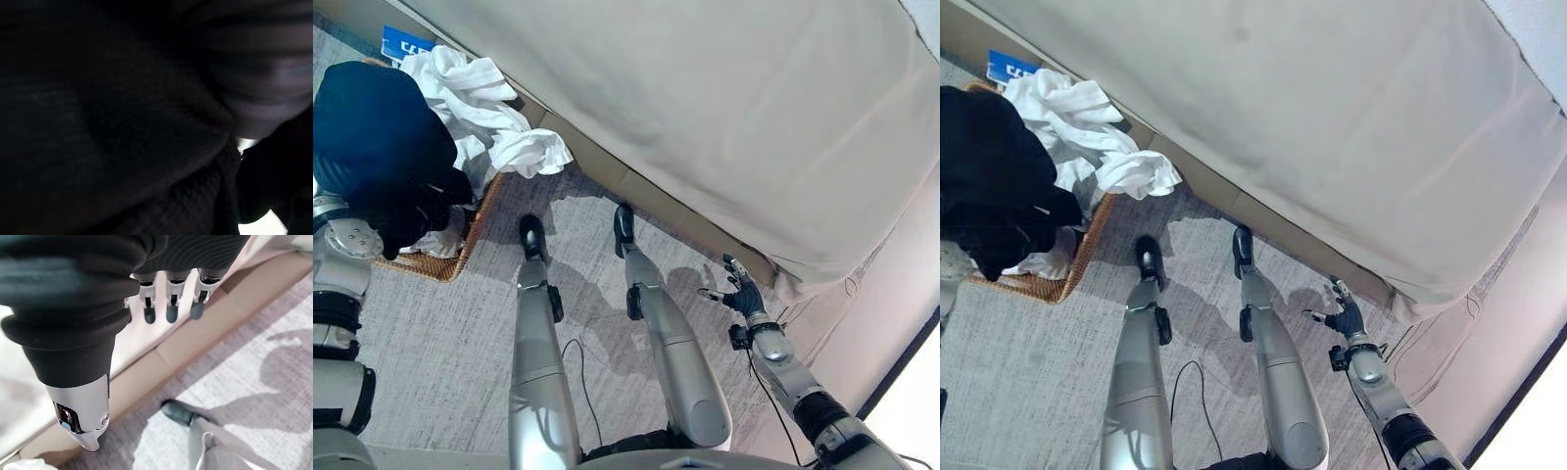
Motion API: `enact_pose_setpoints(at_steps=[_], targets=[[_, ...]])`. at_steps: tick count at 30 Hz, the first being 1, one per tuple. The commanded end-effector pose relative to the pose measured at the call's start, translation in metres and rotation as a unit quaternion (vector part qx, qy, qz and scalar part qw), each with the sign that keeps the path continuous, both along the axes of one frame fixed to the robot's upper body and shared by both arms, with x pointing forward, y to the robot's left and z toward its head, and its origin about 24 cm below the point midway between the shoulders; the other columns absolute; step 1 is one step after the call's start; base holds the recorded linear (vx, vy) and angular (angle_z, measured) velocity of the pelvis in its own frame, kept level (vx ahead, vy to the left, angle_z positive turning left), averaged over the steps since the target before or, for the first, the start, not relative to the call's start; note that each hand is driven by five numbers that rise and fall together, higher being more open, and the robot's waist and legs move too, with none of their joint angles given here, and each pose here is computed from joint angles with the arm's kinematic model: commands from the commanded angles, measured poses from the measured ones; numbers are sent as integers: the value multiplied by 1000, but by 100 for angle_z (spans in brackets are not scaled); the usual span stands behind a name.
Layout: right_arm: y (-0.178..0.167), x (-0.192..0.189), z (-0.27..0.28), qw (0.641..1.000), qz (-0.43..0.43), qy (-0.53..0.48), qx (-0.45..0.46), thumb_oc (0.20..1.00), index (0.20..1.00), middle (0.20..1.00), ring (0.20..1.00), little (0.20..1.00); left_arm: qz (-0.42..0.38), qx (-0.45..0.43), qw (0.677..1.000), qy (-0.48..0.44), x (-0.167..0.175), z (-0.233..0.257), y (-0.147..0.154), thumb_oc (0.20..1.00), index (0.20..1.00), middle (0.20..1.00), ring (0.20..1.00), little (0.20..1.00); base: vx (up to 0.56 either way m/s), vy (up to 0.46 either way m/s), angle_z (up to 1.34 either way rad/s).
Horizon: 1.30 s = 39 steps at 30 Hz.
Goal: Pick up clothes into the bucket
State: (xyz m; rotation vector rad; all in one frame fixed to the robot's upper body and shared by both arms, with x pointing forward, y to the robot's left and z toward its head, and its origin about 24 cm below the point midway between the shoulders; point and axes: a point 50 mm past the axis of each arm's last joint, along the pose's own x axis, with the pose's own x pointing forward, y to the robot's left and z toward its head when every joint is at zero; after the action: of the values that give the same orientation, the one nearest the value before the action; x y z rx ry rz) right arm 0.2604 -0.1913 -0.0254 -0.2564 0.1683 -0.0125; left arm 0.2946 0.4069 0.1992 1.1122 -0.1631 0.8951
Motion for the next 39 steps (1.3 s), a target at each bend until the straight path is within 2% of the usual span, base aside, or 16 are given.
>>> enact_pose_setpoints(at_steps=[1, 3, 4, 5, 12, 20, 22, 26, 30, 33, 35, 39], targets=[[-2, -10, 0, 1000, 8, -7, 16, 1000, 1000, 1000, 1000, 1000, 43, 60, 997, -36, -23, 45, 23, 200, 200, 200, 200, 200, 0, 0, 0], [-3, -10, 0, 1000, 5, -5, 20, 1000, 1000, 1000, 1000, 1000, 41, 37, 998, -32, -23, 40, 24, 200, 200, 200, 200, 200, 17, -19, 3], [-3, -10, 0, 1000, 5, -5, 20, 1000, 1000, 1000, 1000, 1000, 41, 37, 998, -32, -23, 39, 24, 583, 583, 583, 583, 583, 22, -21, 3], [-4, -11, -1, 1000, 8, 0, 20, 1000, 1000, 1000, 1000, 1000, 44, 3, 999, -22, -23, 32, 28, 1000, 1000, 1000, 1000, 1000, 0, 0, 0], [-4, -13, -3, 1000, 11, 7, 25, 1000, 1000, 1000, 1000, 1000, 50, -52, 996, -44, -28, 27, 35, 1000, 1000, 1000, 1000, 1000, 7, -30, 3], [-5, -15, -5, 999, 14, 14, 27, 1000, 1000, 1000, 1000, 1000, 53, -61, 996, -35, -31, 23, 38, 1000, 1000, 1000, 1000, 1000, 4, -22, 2], [-5, -15, -4, 999, 17, 12, 26, 1000, 1000, 1000, 1000, 1000, 57, -39, 998, -10, -33, 20, 39, 1000, 1000, 1000, 1000, 1000, 0, 0, 0], [-6, -17, -7, 999, 16, 20, 22, 1000, 1000, 1000, 1000, 1000, 32, -60, 998, 0, -32, 3, 31, 1000, 1000, 1000, 1000, 1000, -8, -41, 0], [-11, -19, -13, 999, 0, 35, 16, 1000, 1000, 1000, 1000, 1000, -9, -135, 991, 5, -26, -36, 16, 1000, 1000, 1000, 1000, 1000, -22, -52, 5], [-22, -20, -20, 998, -26, 56, -1, 1000, 1000, 1000, 1000, 1000, -57, -213, 975, 7, -23, -81, -11, 1000, 1000, 1000, 1000, 1000, -23, -23, 8], [-30, -20, -22, 997, -43, 63, -15, 1000, 1000, 1000, 1000, 1000, -92, -293, 952, -4, -22, -113, -34, 1000, 1000, 1000, 1000, 1000, -9, -13, 8], [-50, -22, -26, 993, -84, 80, -38, 1000, 1000, 1000, 1000, 1000, -126, -391, 911, 39, -33, -170, -70, 1000, 1000, 1000, 1000, 1000, 6, -4, 2]])
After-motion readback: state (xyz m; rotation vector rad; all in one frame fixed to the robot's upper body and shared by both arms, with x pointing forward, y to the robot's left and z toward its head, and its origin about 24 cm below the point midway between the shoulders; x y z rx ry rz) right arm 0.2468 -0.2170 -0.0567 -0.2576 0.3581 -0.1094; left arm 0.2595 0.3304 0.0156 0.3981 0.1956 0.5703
